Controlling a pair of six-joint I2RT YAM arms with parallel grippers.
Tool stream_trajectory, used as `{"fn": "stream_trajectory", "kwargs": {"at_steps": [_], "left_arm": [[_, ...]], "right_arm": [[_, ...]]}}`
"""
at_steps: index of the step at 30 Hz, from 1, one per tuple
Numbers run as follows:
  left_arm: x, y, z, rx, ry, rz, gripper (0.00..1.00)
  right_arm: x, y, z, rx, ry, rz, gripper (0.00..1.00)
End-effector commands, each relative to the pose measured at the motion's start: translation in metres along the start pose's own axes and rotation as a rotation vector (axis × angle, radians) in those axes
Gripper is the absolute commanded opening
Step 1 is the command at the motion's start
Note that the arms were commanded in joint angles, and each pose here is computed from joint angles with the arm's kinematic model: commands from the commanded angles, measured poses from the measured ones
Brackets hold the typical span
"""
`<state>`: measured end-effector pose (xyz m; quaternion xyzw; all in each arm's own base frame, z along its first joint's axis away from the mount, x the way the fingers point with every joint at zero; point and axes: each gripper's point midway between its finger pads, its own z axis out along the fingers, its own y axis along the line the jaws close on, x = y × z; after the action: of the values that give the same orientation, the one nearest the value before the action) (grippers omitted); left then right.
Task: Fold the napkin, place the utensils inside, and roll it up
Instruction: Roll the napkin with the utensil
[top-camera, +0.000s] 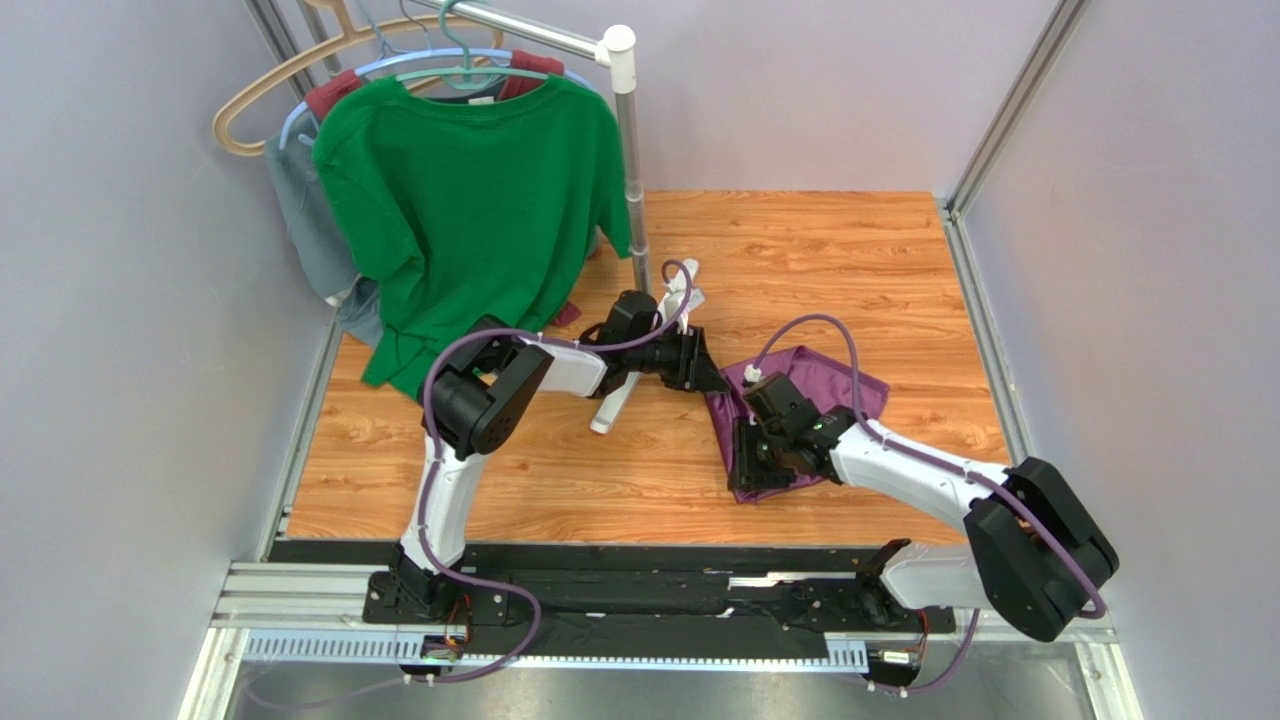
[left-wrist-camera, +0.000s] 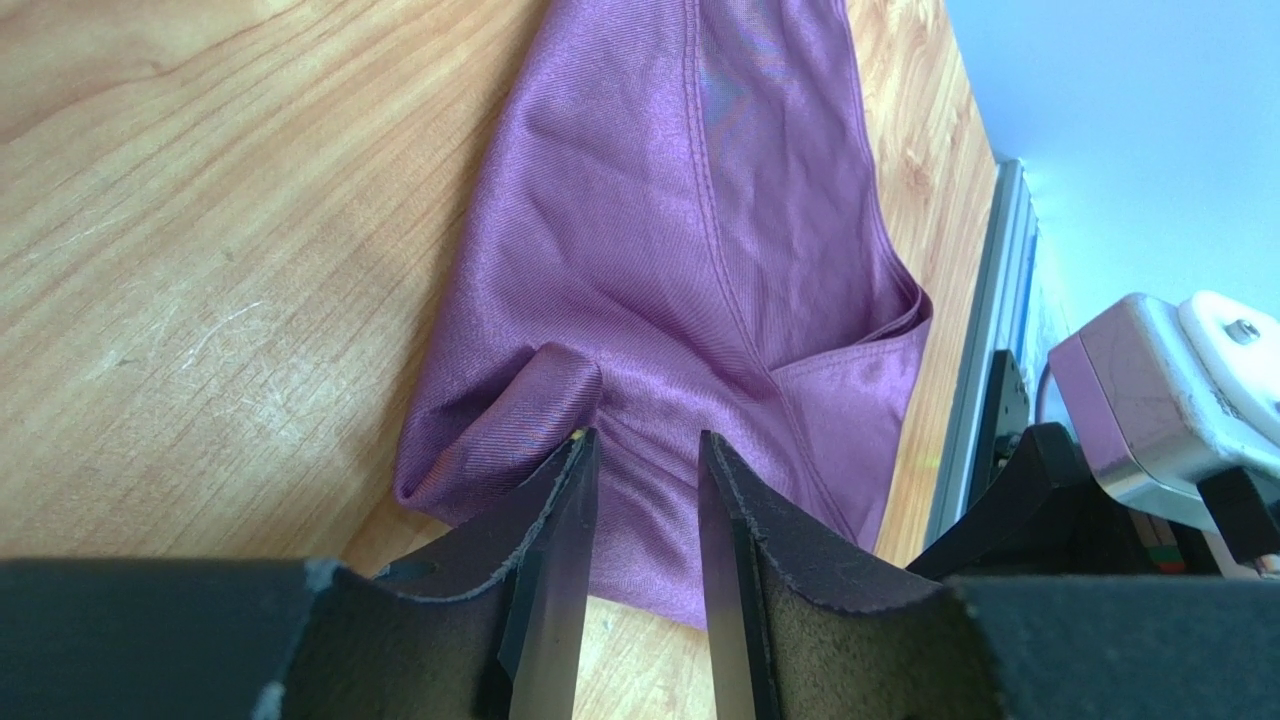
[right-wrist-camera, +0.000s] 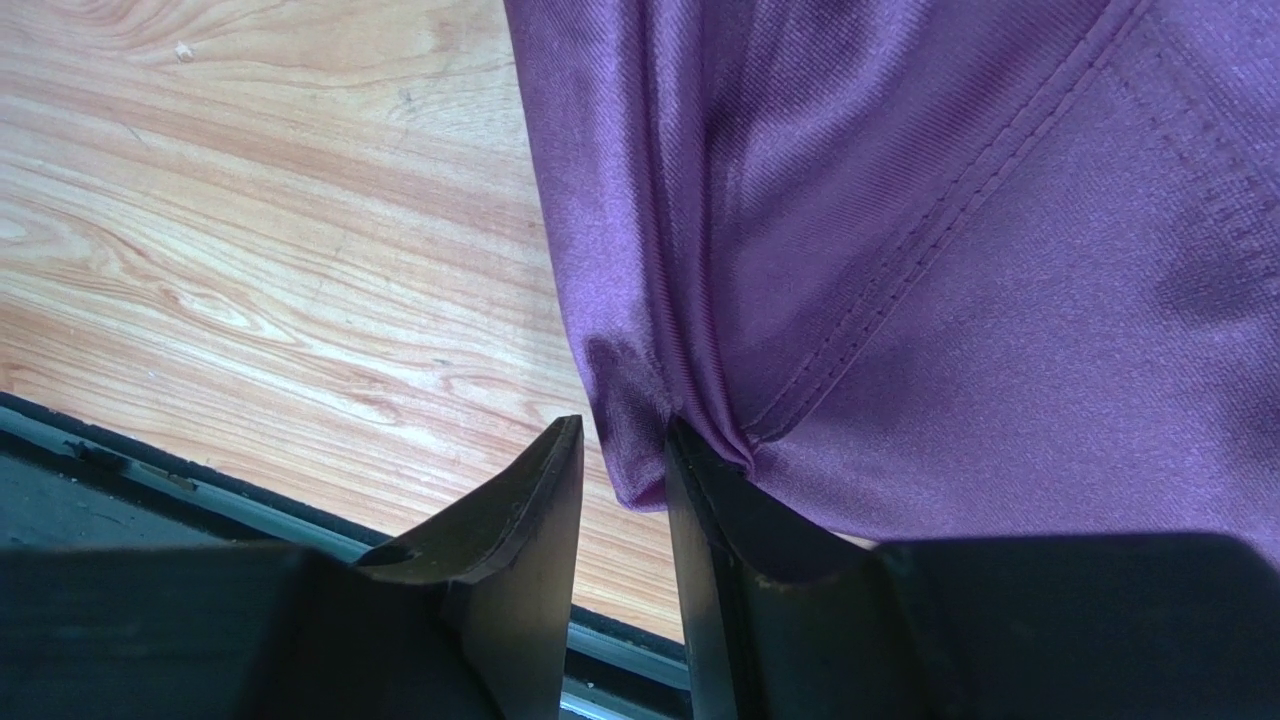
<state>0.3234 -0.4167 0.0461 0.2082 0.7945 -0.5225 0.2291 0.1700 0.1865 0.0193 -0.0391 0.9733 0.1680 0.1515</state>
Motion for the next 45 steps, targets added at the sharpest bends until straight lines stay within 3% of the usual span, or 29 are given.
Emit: {"fn": "stream_trajectory", "kwargs": {"at_steps": [1, 7, 10, 17, 24, 35, 45], "left_arm": [[0.001, 0.006, 0.005, -0.031, 0.008, -0.026, 0.40], [0.002, 0.009, 0.004, -0.063, 0.023, -0.034, 0.39], [0.001, 0.009, 0.003, -0.067, 0.024, -0.033, 0.39], [0.002, 0.009, 0.004, -0.059, 0.032, -0.034, 0.38], [0.003, 0.009, 0.004, -0.060, 0.036, -0.031, 0.38], [0.002, 0.009, 0.005, -0.059, 0.037, -0.030, 0.38], [0.002, 0.009, 0.005, -0.057, 0.040, -0.027, 0.37]], "right_arm": [[0.031, -0.021, -0.007, 0.077, 0.100, 0.000, 0.40], [-0.004, 0.008, -0.044, 0.022, 0.015, -0.062, 0.56], [-0.026, 0.024, -0.062, 0.007, -0.049, -0.121, 0.58], [-0.071, 0.035, -0.059, 0.047, -0.161, -0.232, 0.59], [-0.091, 0.049, -0.033, 0.062, -0.184, -0.326, 0.57], [-0.097, 0.056, -0.025, 0.106, -0.199, -0.400, 0.56], [-0.100, 0.035, -0.001, 0.225, -0.173, -0.420, 0.56]]}}
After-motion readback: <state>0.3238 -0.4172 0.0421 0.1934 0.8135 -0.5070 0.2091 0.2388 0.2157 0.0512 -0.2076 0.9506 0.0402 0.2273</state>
